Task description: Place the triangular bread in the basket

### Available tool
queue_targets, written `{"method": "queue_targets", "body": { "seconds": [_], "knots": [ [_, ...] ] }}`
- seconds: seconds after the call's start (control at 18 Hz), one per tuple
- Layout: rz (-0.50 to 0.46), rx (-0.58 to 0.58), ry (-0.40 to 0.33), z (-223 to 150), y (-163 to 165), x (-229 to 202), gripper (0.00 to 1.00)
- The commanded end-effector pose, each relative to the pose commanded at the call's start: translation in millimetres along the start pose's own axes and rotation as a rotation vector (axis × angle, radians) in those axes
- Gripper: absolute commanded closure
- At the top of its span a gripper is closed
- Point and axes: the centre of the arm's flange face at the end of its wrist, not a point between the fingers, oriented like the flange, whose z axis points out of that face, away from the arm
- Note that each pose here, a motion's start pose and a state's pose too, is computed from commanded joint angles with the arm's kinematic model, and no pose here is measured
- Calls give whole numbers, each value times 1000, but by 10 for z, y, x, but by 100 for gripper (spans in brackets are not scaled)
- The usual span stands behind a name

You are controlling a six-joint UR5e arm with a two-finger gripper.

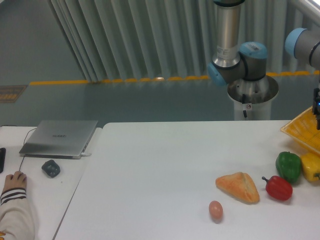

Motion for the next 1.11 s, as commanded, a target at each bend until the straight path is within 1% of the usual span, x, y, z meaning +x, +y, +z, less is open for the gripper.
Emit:
{"method": "queue_targets", "body": {
  "seconds": [0.28,0.5,0.61,0.72,0.83,1.0,1.11],
  "knots": [
    [-5,3,0,-12,15,2,0],
    [-31,-4,2,-6,-5,7,0],
    [-63,-3,-1,-12,-25,10,0],
    [-130,4,1,-8,-48,6,0],
    [-151,5,-9,-33,-192,-13,0],
    [-172,3,-37,-25,-228,-65,0],
    [-210,7,-42,-5,-307,-82,0]
  ]
}}
